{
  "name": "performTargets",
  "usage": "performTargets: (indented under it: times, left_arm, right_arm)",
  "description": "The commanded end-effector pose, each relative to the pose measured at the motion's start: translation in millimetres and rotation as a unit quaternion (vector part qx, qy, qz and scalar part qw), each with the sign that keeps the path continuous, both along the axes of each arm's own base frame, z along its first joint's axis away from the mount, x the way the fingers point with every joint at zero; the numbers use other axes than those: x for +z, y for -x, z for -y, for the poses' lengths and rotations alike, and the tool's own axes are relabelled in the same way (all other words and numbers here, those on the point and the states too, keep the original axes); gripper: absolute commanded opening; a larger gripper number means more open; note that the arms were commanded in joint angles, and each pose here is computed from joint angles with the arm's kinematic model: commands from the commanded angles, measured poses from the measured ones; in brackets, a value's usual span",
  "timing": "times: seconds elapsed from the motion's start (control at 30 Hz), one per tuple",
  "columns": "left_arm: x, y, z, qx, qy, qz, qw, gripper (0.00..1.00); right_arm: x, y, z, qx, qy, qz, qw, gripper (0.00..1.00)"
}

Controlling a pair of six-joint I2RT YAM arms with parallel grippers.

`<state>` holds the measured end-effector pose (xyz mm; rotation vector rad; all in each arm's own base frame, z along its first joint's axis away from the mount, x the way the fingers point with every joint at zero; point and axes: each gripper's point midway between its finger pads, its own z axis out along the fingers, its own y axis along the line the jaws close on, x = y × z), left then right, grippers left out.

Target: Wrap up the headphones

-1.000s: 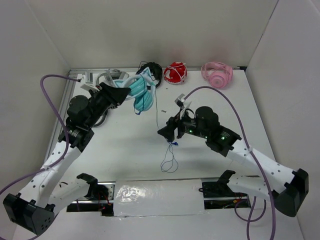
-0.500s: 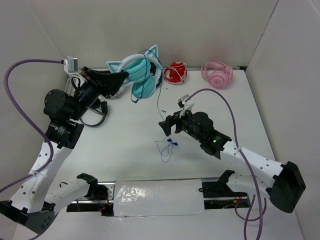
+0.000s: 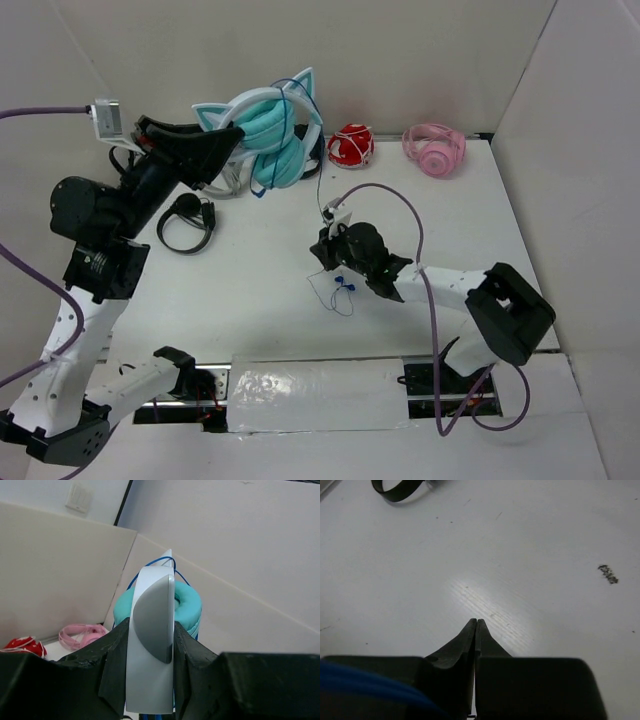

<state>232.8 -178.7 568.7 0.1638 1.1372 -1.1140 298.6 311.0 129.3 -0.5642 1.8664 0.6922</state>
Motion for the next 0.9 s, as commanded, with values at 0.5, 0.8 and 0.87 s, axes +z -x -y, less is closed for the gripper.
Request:
performTargets:
  times: [0.5,0.8,0.87]
  left_arm:
    - [-8,-52,-54,0.206,0.019,0.029,0.978,0.0]
    - [-27,-86,-78,0.296,0.021,-0.02,0.955,0.0]
    - [-31,-103,-86,0.328,0.02,-0.038,0.944,0.0]
  right_arm:
    - [159,34,150,-0.243,-0.087,0.106,0.96,0.0]
    - [219,76,152,-0.155,-0.151,0.131,0.968,0.0]
    - [236,94,144,-0.103,-0.17,0.141,0.97,0.0]
